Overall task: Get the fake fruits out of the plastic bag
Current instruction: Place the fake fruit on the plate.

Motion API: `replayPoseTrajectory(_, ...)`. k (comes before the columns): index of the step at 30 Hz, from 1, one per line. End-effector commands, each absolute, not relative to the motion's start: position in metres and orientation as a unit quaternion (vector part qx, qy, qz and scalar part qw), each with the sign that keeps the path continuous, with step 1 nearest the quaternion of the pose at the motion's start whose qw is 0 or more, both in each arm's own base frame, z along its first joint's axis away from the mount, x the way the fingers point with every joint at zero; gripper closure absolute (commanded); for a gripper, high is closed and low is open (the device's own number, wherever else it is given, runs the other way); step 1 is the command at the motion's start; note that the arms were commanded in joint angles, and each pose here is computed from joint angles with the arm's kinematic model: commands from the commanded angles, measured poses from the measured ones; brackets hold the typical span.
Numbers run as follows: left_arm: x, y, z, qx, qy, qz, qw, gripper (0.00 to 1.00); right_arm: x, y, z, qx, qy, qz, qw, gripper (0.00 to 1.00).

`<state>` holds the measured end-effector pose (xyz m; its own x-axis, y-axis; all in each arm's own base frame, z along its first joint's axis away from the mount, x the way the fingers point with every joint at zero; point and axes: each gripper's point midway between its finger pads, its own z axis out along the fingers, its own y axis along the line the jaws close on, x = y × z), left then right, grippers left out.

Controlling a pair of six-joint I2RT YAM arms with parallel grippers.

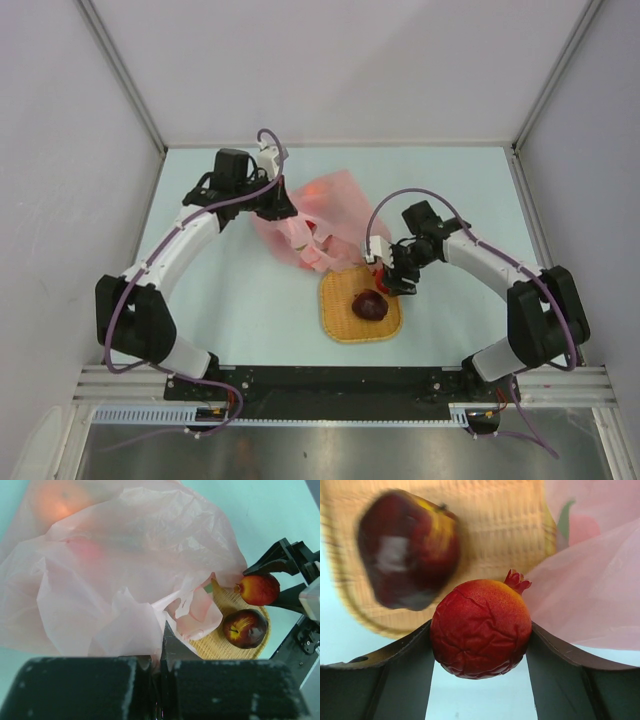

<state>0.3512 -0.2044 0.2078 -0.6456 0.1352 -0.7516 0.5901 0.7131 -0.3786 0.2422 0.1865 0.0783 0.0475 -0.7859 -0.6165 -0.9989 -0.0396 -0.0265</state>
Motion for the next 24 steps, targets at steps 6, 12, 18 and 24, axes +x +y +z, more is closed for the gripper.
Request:
replayPoseTrajectory(6, 0.388, -0.214, 0.244, 0.246, 0.829, -0.283, 0.416, 1.00, 0.329, 0.168, 0.075, -0.676, 0.654, 0.096, 0.326, 0.44)
replayPoseTrajectory(12, 0.384, -0.224, 0.239, 0.255, 0.828, -0.288, 0.407, 1.00, 0.274, 0.188, 0.085, -0.725, 0.596, 0.175, 0.298, 0.41)
replayPoseTrajectory(18, 0.381, -0.232, 0.239, 0.264, 0.825, -0.292, 0.405, 1.00, 0.255, 0.189, 0.073, -0.741, 0.587, 0.186, 0.268, 0.36)
replayPoseTrajectory(24, 0.380, -0.231, 0.239, 0.263, 0.826, -0.289, 0.406, 1.00, 0.248, 0.185, 0.063, -0.752, 0.585, 0.185, 0.242, 0.00)
